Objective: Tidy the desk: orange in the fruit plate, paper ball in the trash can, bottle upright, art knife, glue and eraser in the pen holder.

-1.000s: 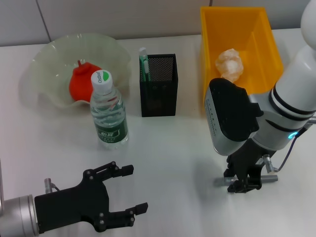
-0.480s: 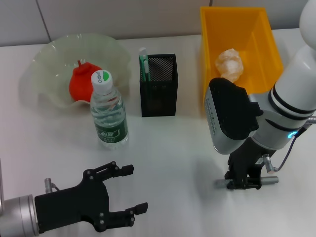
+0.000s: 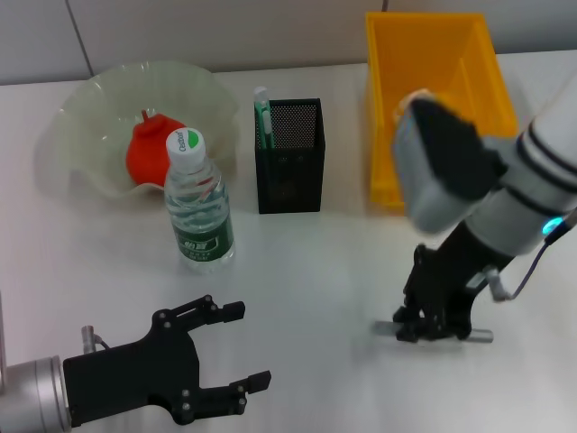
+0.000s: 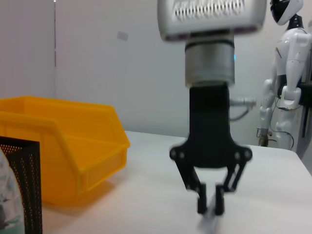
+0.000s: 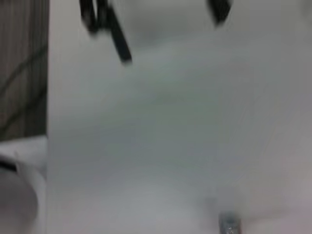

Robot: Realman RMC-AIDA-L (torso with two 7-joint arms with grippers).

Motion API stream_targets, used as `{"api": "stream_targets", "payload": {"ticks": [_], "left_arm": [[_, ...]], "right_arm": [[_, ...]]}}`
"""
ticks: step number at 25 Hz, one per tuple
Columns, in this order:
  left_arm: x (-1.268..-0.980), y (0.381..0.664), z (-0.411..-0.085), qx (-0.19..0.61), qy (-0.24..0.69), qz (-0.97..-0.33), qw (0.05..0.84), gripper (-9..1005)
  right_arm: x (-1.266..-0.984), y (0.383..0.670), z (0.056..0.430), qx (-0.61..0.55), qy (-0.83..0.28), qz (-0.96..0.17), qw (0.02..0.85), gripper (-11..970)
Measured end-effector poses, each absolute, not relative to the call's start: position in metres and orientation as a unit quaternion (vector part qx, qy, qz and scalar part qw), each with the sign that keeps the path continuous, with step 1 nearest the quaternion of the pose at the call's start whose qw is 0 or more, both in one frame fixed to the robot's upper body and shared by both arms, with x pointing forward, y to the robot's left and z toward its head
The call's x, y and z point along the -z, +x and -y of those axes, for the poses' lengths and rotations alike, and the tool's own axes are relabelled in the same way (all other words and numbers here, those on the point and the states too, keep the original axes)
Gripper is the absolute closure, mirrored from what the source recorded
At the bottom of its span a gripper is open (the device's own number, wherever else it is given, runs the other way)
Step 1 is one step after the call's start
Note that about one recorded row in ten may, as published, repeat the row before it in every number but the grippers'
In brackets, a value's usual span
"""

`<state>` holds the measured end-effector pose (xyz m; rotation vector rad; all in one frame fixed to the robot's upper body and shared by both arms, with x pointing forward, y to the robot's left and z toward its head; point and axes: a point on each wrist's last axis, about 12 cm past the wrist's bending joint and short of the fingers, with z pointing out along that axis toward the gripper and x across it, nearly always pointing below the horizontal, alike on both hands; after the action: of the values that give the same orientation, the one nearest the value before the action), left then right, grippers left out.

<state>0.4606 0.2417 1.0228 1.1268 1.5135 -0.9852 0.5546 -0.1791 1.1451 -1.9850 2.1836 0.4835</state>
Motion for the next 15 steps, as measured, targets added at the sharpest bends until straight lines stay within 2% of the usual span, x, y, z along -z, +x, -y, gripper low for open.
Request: {"api": "stream_targets", "payload": {"ticks": [7,15], "left_arm": [[-1.023,0.460,-0.242,0.406,0.463,-0.620,0.486,151],[-1.024,0.461,-0.241,0.407,0.463,-0.619,0.486,151]], "right_arm": [[-1.189,0.564,0.213,-0.203,-0.599,-0.755,0.171,818],[-1.234,0.564,0.261,-0.284,-0.475,-0.735,0.393,820]]}}
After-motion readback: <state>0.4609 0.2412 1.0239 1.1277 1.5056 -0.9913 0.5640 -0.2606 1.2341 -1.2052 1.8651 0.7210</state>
